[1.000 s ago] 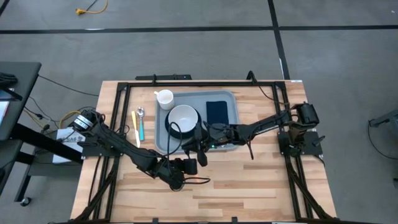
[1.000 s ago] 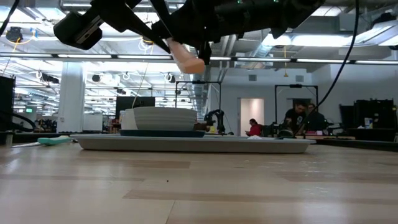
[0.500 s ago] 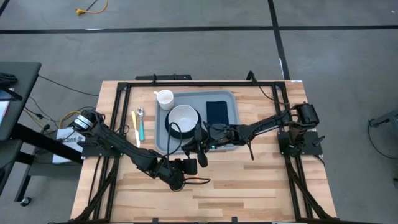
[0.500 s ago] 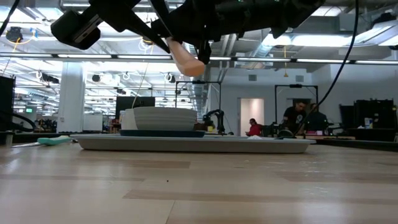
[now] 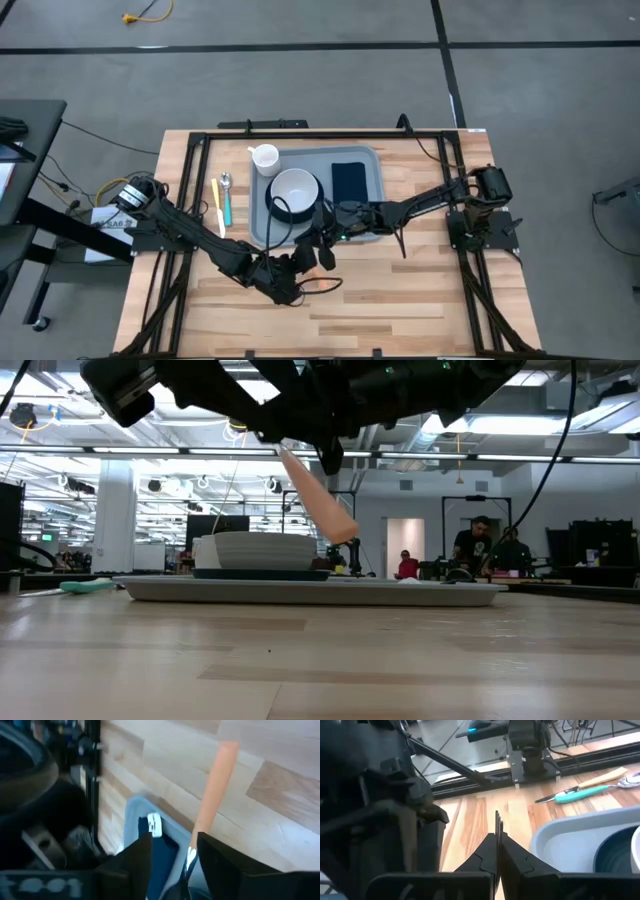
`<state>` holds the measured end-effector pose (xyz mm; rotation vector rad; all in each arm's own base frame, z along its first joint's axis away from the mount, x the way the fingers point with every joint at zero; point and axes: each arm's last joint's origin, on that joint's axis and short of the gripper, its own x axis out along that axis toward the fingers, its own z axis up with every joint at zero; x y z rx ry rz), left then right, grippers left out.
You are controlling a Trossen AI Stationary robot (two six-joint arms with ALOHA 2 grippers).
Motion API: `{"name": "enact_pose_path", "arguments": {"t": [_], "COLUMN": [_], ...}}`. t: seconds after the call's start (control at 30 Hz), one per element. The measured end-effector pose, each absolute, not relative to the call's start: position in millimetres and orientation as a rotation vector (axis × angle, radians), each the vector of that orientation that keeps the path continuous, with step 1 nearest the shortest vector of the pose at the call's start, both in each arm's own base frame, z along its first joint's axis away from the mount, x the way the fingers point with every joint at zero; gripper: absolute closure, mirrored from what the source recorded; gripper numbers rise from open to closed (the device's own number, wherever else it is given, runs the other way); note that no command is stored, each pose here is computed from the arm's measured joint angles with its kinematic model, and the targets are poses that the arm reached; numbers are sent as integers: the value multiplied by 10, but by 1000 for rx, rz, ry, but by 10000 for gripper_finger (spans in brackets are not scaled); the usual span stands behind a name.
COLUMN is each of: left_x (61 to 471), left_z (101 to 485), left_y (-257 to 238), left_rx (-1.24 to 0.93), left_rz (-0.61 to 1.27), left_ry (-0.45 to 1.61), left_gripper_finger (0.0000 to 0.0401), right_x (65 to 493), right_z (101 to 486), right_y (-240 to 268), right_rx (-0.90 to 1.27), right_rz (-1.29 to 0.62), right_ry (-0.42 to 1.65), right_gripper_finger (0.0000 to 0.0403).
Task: Set up tray
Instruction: Put the orange fork on the black napkin
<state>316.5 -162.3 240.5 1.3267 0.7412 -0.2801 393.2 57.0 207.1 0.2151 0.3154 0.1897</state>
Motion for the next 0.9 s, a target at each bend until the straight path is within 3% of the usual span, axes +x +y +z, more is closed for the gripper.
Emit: {"name": "enact_pose_path", "arguments": {"t": [0.3,0.57,0.7,0.9], "left_x": [3063,2904,2790,2475], "left_z": [2393,2282,2232,2150], "left_y": [-1715,-1701,-1601,-1457], "left_rx": [1005,687,652,622], "left_rz": [-31,47,222,497], "left_ry": [771,914,988,834], "left_gripper_finger": [221,220,220,220], "right_x": [3841,3468,3218,2829], "right_z": [2159,2667,2857,2754], "right_y": [551,430,239,-257], "right_rx": [213,144,150,289], "right_rz": [169,62,24,-43], "right_ry": [379,391,339,303], "right_gripper_finger": [402,402,402,402]}}
